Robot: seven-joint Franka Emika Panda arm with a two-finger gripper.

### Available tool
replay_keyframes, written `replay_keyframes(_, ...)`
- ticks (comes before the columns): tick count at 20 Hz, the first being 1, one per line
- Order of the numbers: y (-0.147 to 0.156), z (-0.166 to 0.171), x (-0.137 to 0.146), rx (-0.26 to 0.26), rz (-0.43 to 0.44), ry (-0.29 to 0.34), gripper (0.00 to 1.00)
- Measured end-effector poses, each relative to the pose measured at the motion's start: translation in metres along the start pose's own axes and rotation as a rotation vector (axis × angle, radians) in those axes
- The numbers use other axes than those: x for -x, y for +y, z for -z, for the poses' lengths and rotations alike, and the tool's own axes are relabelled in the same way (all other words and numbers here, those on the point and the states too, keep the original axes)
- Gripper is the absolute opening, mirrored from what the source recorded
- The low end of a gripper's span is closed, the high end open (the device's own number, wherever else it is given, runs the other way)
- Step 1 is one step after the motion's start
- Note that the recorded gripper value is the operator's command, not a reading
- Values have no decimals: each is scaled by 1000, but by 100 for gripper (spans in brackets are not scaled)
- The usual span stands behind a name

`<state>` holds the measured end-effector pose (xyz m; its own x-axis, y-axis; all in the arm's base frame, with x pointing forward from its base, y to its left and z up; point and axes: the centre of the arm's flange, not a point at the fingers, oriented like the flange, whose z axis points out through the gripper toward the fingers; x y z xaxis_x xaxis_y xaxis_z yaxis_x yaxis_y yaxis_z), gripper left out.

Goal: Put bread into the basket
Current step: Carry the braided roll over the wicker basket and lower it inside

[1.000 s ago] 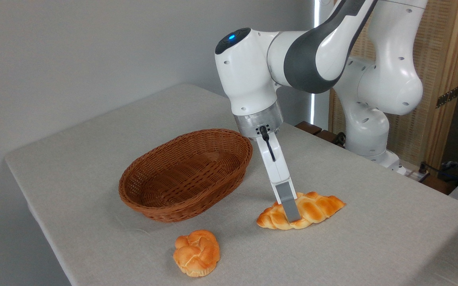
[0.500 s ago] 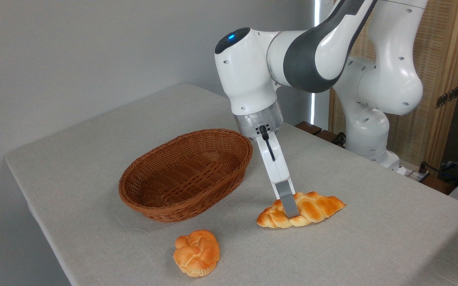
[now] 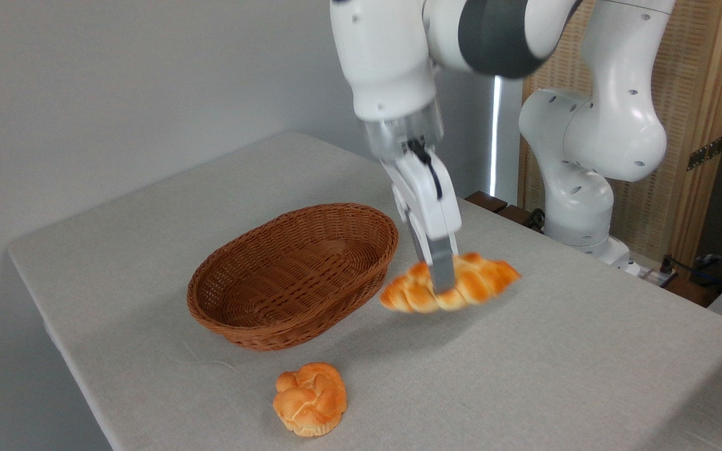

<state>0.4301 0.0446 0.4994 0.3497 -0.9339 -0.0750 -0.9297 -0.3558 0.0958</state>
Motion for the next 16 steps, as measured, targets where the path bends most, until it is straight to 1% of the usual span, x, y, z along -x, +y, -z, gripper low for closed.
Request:
replay_keyframes(3, 0, 32, -4, 13, 92, 77, 39)
replay_keyframes(5, 2, 41, -18, 40, 173, 148, 39)
replay_keyframes(6, 3, 40, -28, 57, 205, 168, 39)
replay_keyframes(8, 7, 36, -52, 89, 262, 173, 41)
replay_keyframes(11, 10, 26, -94, 134, 354, 173, 41)
replay_keyframes(13, 7, 20, -122, 135, 430, 192, 41)
replay_keyframes(15, 2, 10, -146, 124, 498, 207, 46)
replay_keyframes(16, 2, 5, -157, 117, 513, 208, 46)
